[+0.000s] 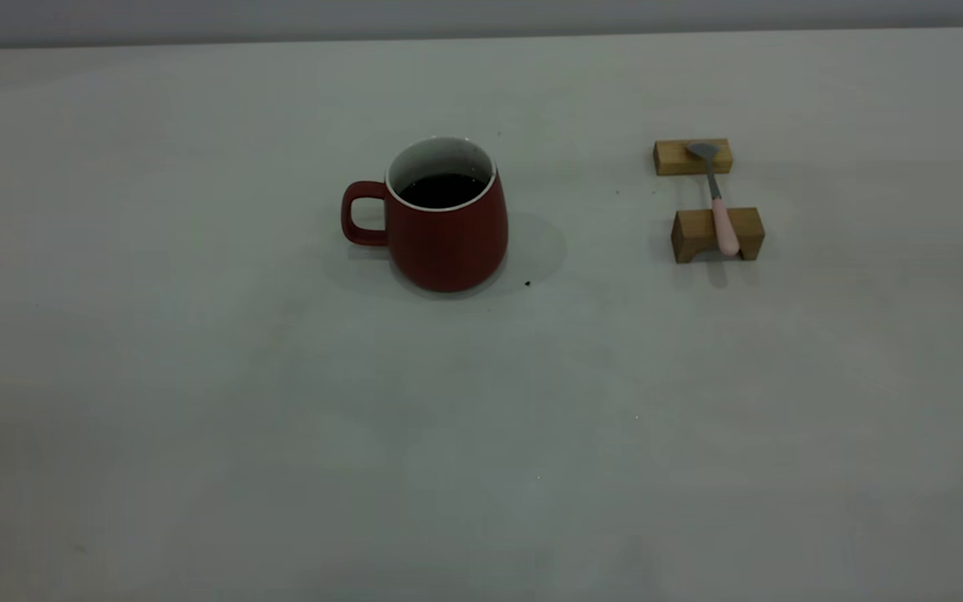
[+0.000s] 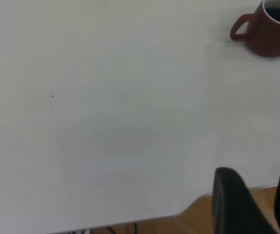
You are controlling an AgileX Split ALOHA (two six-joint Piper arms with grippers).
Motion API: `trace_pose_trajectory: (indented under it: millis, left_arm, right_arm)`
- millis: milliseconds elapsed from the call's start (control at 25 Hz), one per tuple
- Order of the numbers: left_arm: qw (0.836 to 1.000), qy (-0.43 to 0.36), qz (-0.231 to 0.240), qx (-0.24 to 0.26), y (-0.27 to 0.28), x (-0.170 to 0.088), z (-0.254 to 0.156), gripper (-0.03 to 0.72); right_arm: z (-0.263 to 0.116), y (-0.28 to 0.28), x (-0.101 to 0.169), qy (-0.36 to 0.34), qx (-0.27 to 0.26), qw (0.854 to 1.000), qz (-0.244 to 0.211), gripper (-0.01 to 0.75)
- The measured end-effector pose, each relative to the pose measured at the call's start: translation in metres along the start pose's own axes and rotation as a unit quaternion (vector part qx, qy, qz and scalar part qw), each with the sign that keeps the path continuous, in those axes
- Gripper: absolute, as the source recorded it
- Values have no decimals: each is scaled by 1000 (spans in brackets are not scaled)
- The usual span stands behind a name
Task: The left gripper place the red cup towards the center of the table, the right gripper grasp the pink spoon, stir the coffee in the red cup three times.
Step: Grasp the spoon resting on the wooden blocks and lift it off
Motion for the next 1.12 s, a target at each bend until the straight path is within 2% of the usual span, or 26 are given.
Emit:
trace_pose_trajectory:
  millis: [200, 320, 480, 720, 920, 1120]
  left_arm:
    - [1000, 0, 0, 0, 0, 0, 0, 287]
    - [1000, 0, 0, 0, 0, 0, 0, 287]
    - [1000, 0, 0, 0, 0, 0, 0, 287]
    - [1000, 0, 0, 0, 0, 0, 0, 287]
    - [1000, 0, 0, 0, 0, 0, 0, 287]
    - [1000, 0, 0, 0, 0, 0, 0, 287]
  right_arm:
    - [37, -75, 8, 5, 97, 995, -2, 645]
    - [48, -125, 20, 19, 146, 989, 6, 653]
    - [51, -197, 45, 45, 202, 978, 15, 653]
    - [32, -298, 78, 79, 297, 952, 17, 651]
    - [31, -352, 98, 97, 331, 938, 22, 651]
    - [16, -380, 103, 104, 353, 929, 28, 649]
Point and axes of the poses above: a point on each arm's last joint axis where the gripper is mounted, y pointing back along that axis away from the gripper, x along the wrist's bending axis when the last joint is at zero, z = x × y, the point moved 5 cm from there along -y, pointing out along that axis toward the gripper, and after that the axes turned 7 degrees about -y, right-handed, at the moved point
